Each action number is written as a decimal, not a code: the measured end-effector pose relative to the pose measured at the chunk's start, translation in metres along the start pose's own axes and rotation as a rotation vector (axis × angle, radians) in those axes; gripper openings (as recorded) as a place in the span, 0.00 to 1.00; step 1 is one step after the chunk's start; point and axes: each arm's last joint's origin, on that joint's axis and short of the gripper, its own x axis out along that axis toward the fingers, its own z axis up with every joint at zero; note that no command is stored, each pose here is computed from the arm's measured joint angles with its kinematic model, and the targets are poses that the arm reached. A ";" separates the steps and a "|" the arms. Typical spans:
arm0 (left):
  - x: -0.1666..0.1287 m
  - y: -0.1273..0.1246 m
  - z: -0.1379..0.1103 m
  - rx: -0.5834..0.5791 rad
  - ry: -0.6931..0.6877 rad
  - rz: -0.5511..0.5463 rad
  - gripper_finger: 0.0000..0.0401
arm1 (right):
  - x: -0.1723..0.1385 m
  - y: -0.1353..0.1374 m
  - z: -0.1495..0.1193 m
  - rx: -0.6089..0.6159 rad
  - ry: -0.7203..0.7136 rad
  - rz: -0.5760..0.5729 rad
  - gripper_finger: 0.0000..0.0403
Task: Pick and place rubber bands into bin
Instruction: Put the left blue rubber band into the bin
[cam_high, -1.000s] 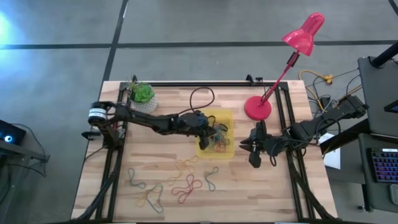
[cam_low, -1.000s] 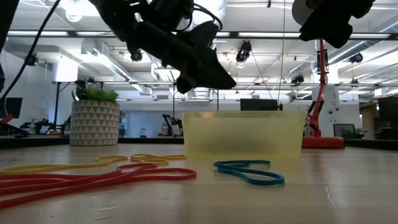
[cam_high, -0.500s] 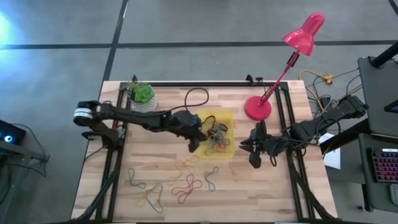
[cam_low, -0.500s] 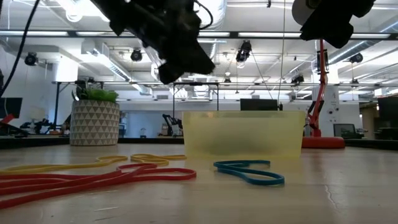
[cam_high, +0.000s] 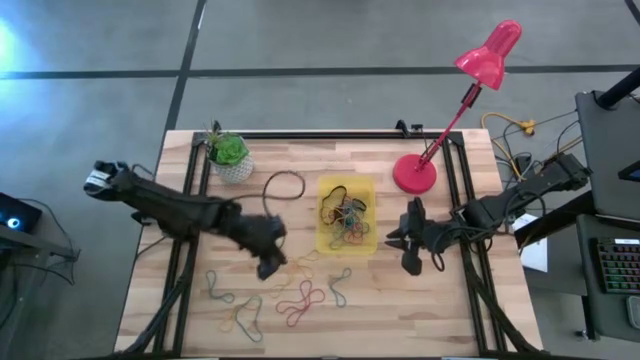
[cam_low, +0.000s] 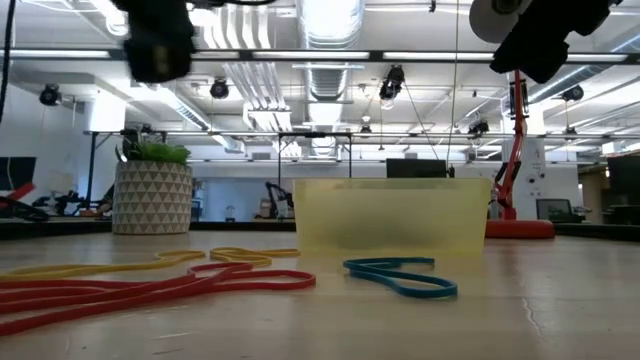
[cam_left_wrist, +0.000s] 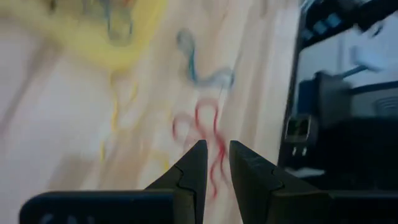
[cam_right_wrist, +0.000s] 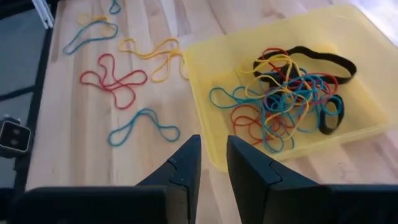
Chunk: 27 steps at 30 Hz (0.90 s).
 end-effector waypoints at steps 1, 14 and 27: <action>-0.001 -0.003 -0.008 -0.013 0.019 0.025 0.13 | 0.001 0.000 0.000 -0.013 0.003 0.000 0.17; 0.013 -0.028 -0.107 0.071 0.412 0.310 0.13 | 0.003 0.002 -0.001 -0.068 0.020 0.021 0.17; 0.038 -0.032 -0.168 0.266 0.620 0.485 0.13 | 0.003 0.002 -0.001 -0.049 0.020 0.021 0.17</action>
